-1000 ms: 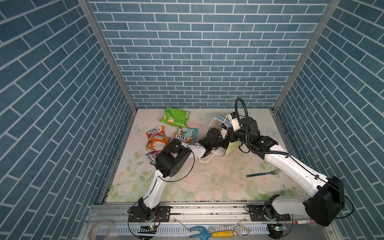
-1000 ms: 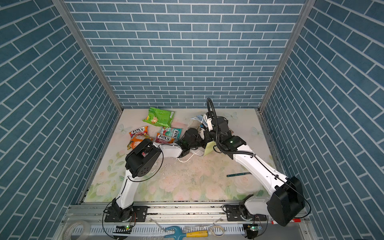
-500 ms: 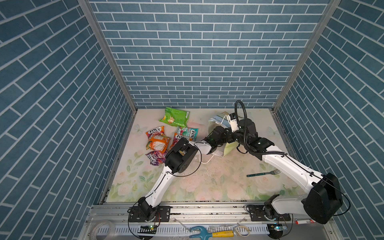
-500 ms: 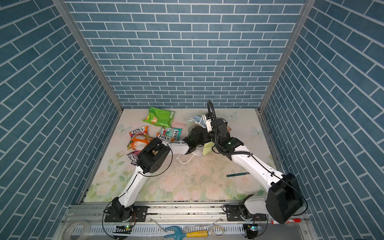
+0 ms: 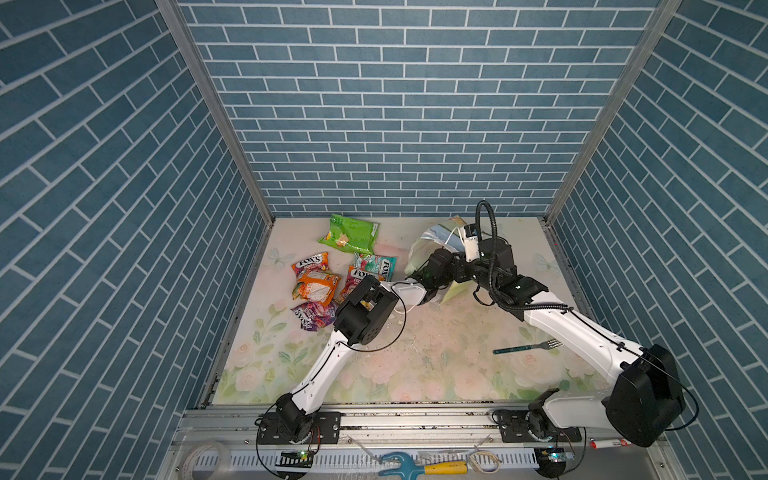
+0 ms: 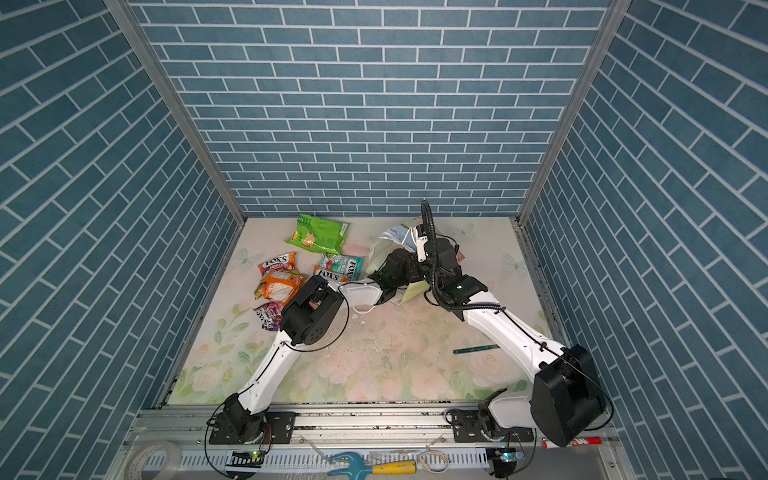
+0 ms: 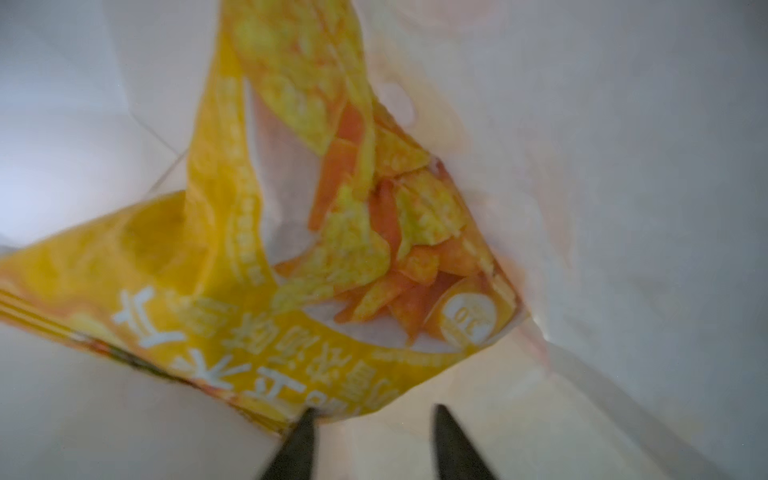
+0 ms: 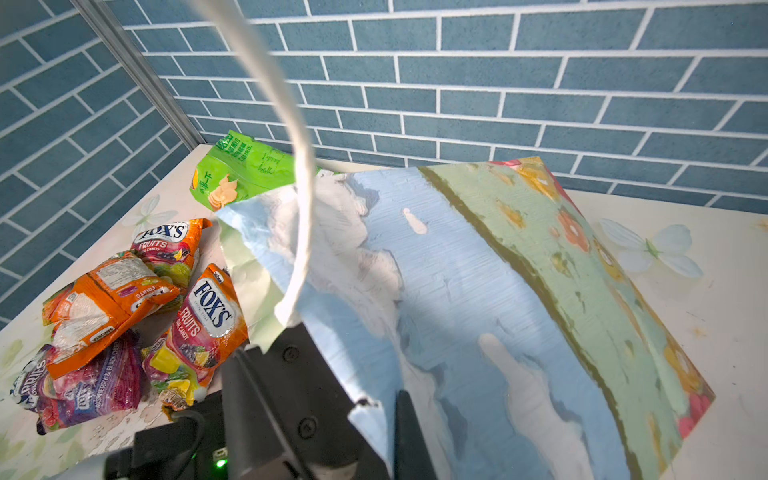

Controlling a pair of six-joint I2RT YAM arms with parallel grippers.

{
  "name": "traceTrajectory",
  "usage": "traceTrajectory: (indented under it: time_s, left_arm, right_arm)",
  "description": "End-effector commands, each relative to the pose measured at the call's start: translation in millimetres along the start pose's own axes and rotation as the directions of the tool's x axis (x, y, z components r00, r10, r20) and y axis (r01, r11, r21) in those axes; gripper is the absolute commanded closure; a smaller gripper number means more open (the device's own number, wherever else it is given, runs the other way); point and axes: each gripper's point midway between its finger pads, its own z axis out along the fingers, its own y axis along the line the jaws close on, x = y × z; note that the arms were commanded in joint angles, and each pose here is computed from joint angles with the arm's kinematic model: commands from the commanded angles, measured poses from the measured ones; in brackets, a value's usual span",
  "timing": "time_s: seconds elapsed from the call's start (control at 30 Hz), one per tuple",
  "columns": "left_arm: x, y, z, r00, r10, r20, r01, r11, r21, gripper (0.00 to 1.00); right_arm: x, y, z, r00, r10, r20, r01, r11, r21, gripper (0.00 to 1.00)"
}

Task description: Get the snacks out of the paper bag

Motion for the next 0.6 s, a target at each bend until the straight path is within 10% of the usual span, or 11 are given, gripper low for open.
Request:
traceTrajectory:
  time_s: [0.0,0.13,0.57]
  left_arm:
    - [7,8,3,1.000,-0.021,-0.021,0.021,0.999,-0.036,0.72]
    - [1,0,-5,1.000,-0.004,0.000,0.004,1.000,-0.002,1.00]
    - [-27,-19,-50,0.994,0.063,0.085,-0.063,0.998,-0.002,1.00]
  right_arm:
    - [-1,25,-9,0.999,0.034,-0.004,-0.035,0.993,-0.110,1.00]
    - [2,18,-10,1.000,0.021,-0.017,-0.022,0.997,-0.067,1.00]
    - [21,-8,-16,0.997,-0.022,-0.081,0.027,0.998,0.063,1.00]
